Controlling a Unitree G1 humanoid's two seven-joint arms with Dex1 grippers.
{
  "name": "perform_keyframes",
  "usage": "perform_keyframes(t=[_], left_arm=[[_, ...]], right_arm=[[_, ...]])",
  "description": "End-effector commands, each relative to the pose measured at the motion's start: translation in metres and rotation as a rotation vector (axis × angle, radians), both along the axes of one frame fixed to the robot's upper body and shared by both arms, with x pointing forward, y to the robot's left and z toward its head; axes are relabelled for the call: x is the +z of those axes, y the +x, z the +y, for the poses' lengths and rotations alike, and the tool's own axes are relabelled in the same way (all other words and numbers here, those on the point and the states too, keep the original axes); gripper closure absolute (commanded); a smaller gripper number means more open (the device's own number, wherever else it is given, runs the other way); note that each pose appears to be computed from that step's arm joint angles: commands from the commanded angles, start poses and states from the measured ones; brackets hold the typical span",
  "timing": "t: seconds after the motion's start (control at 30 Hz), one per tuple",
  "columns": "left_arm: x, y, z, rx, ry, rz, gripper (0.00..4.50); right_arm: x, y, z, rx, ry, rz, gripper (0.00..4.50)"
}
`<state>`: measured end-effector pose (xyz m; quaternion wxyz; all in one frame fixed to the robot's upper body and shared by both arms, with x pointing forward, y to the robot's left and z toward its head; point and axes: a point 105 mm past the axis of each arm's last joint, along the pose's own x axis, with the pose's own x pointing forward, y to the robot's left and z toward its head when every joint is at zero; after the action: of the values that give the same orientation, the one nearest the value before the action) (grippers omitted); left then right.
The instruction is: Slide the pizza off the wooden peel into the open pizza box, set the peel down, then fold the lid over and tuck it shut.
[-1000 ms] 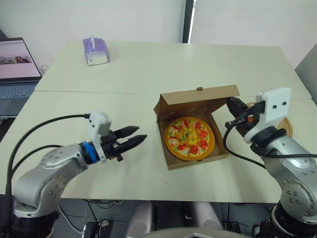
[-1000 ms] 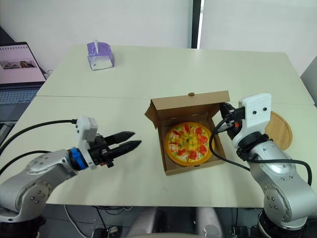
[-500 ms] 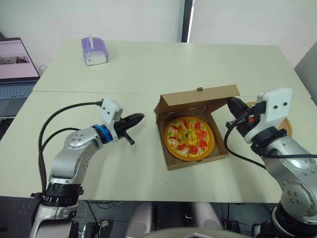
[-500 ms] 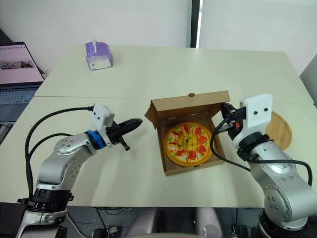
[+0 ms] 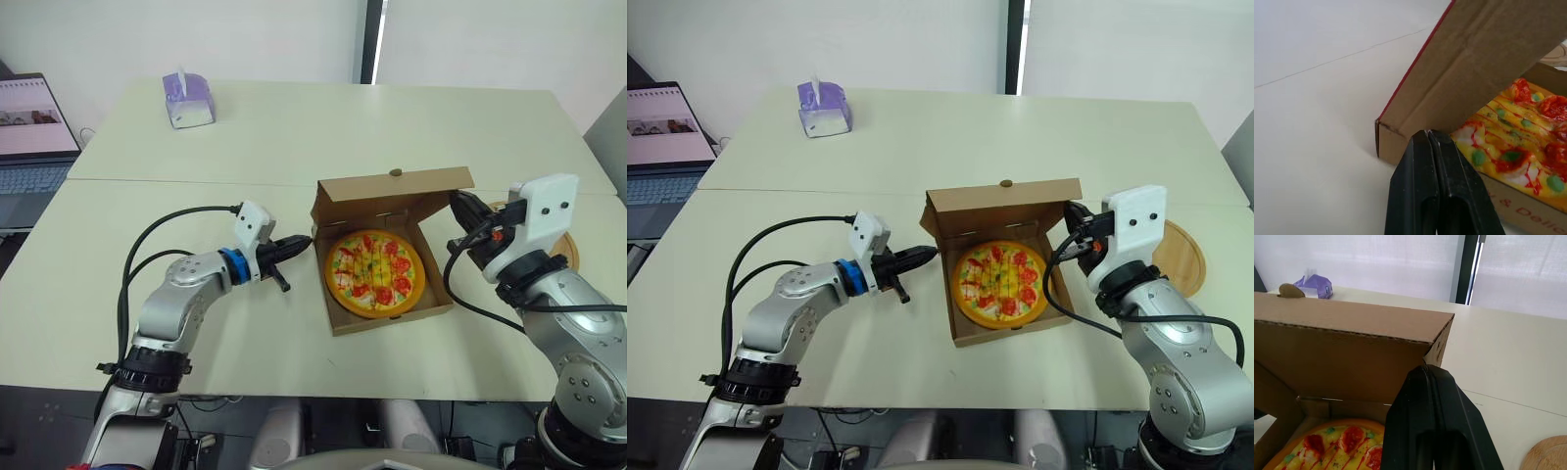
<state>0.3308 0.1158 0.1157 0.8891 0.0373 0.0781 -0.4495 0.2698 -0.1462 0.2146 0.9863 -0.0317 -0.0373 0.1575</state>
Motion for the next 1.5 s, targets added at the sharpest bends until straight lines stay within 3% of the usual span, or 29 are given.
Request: perform_keyframes(t=[0.03, 0.2, 0.67, 0.77, 1.0, 1.23, 1.5], left_arm=[[0.006, -0.001, -0.006, -0.036, 0.0, -0.025, 4.49], [0.005, -0.003, -0.01, -0.074, 0.011, -0.017, 4.49], [0.037, 0.001, -0.012, -0.077, -0.123, -0.046, 4.49], [0.033, 0.001, -0.013, -0.088, -0.107, -0.03, 4.49], [0.009, -0.024, -0.008, -0.173, -0.047, 0.089, 4.49], [0.02, 0.006, 0.041, 0.004, 0.024, -0.015, 4.49], [0.024, 0.023, 0.014, -0.019, 0.025, -0.098, 4.49]], right_arm=[[0.007, -0.004, 0.004, 0.009, 0.005, -0.038, 4.5], [0.007, -0.003, 0.004, 0.007, 0.008, -0.038, 4.5], [0.007, -0.005, 0.005, 0.007, 0.009, -0.04, 4.5], [0.007, -0.004, 0.005, 0.008, 0.009, -0.041, 4.5], [0.007, -0.005, 0.005, 0.007, 0.006, -0.04, 4.5], [0.006, -0.007, 0.004, 0.004, 0.007, -0.036, 4.5], [0.006, -0.006, 0.005, 0.011, 0.006, -0.034, 4.5]])
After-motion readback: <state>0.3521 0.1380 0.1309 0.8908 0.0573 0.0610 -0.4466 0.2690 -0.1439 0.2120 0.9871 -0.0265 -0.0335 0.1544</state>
